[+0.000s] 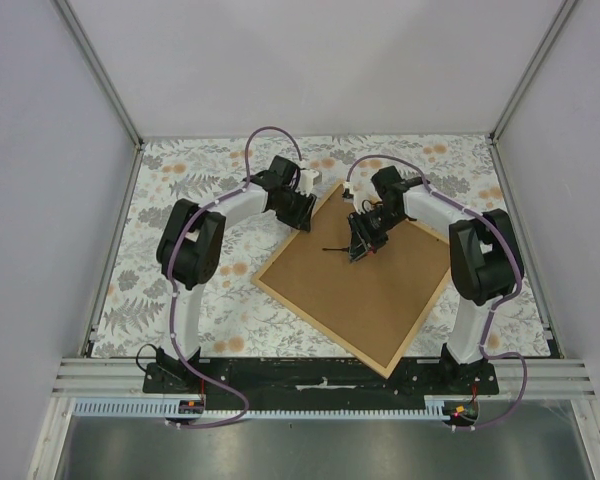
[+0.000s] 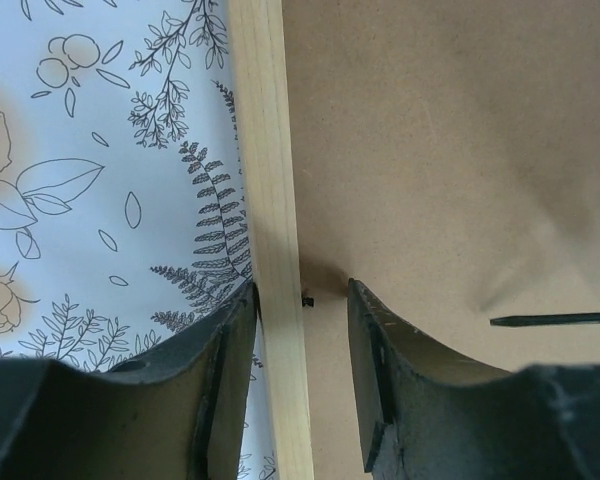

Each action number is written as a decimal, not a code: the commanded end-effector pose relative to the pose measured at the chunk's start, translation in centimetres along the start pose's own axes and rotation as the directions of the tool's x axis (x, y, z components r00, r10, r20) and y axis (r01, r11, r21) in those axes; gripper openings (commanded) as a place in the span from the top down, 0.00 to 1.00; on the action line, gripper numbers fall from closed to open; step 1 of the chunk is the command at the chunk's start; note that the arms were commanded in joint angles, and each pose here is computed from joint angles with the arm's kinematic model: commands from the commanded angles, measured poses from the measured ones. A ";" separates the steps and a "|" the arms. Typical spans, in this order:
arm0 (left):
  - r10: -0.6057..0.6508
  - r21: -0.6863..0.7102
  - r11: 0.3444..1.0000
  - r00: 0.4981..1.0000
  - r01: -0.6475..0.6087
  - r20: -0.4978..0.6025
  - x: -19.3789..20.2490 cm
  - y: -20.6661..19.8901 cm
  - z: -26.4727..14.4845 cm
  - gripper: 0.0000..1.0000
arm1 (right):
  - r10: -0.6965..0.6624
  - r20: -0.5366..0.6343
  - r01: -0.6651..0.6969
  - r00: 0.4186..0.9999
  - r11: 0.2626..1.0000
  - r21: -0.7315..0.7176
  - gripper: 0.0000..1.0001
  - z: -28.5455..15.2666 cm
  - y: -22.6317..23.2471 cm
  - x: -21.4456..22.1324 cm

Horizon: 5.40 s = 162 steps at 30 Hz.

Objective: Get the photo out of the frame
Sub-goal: Release the photo frame item from the photo frame, then adjust the photo frame item on the photo frame.

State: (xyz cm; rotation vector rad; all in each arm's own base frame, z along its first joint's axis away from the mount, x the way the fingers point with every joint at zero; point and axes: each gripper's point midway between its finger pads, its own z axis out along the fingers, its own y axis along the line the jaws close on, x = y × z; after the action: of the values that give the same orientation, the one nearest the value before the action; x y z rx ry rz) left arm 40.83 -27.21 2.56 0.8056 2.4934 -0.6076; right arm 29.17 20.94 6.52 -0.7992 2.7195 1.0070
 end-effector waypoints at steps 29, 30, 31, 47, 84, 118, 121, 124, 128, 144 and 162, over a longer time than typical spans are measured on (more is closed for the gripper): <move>-0.104 0.439 0.895 0.994 0.081 0.030 0.7 -1.0 -1.8 0.98 | 0.049 0.028 -0.045 0.998 0.991 -0.126 1.00 0.4 -0.6 -0.8; -0.111 0.453 0.887 0.993 0.086 0.029 1.0 -1.2 -1.7 0.98 | 0.050 0.026 -0.046 0.998 0.990 -0.133 1.00 0.4 -0.4 -0.7; -0.126 0.464 0.880 0.992 0.102 0.022 1.4 -1.3 -1.5 0.98 | 0.051 0.028 -0.047 0.998 0.990 -0.137 1.00 0.4 -0.4 -0.8; -0.014 0.040 0.999 0.998 0.011 0.061 -0.3 2.4 -2.2 0.56 | 0.031 0.037 -0.028 0.999 0.996 -0.090 1.00 0.2 -0.9 -0.9; 0.155 0.013 0.988 0.988 -0.155 -0.017 0.3 -1.4 -2.0 0.64 | 0.021 0.040 -0.019 0.999 0.998 -0.061 1.00 0.0 -1.3 -0.8; 0.077 0.012 0.997 0.997 -0.077 -0.005 -0.4 -0.9 -0.8 0.66 | 0.015 0.046 -0.012 0.999 0.998 -0.068 1.00 -0.2 -0.9 -0.9; 0.077 0.018 0.997 0.997 -0.077 -0.003 -0.4 -1.0 -0.8 0.66 | 0.013 0.046 -0.010 0.999 0.998 -0.068 1.00 -0.2 -0.9 -0.9; 0.067 0.043 0.997 0.998 -0.067 -0.002 -0.4 -1.5 -0.8 0.61 | 0.016 0.045 -0.013 0.999 0.998 -0.068 1.00 -0.1 -0.9 -0.9; 0.053 0.037 0.998 0.999 -0.053 -0.004 -0.3 -1.5 -0.5 0.58 | 0.014 0.045 -0.011 0.999 0.998 -0.068 1.00 -0.1 -0.9 -0.9; 0.072 -0.096 0.993 0.997 -0.072 -0.006 -0.1 0.4 -0.3 0.65 | 0.009 0.049 -0.006 0.999 0.998 -0.069 1.00 -0.3 -0.8 -1.0; -0.191 0.289 0.940 0.982 0.180 0.010 1.1 -0.7 -0.9 0.98 | 0.010 0.047 -0.005 0.999 0.995 -0.104 1.00 -0.2 -0.3 -1.0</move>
State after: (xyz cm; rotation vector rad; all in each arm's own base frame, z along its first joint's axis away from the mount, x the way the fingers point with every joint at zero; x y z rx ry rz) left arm 40.17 -26.18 2.82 0.7498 2.4974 -0.8249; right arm 29.57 20.61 5.17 -0.7265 2.7249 1.1522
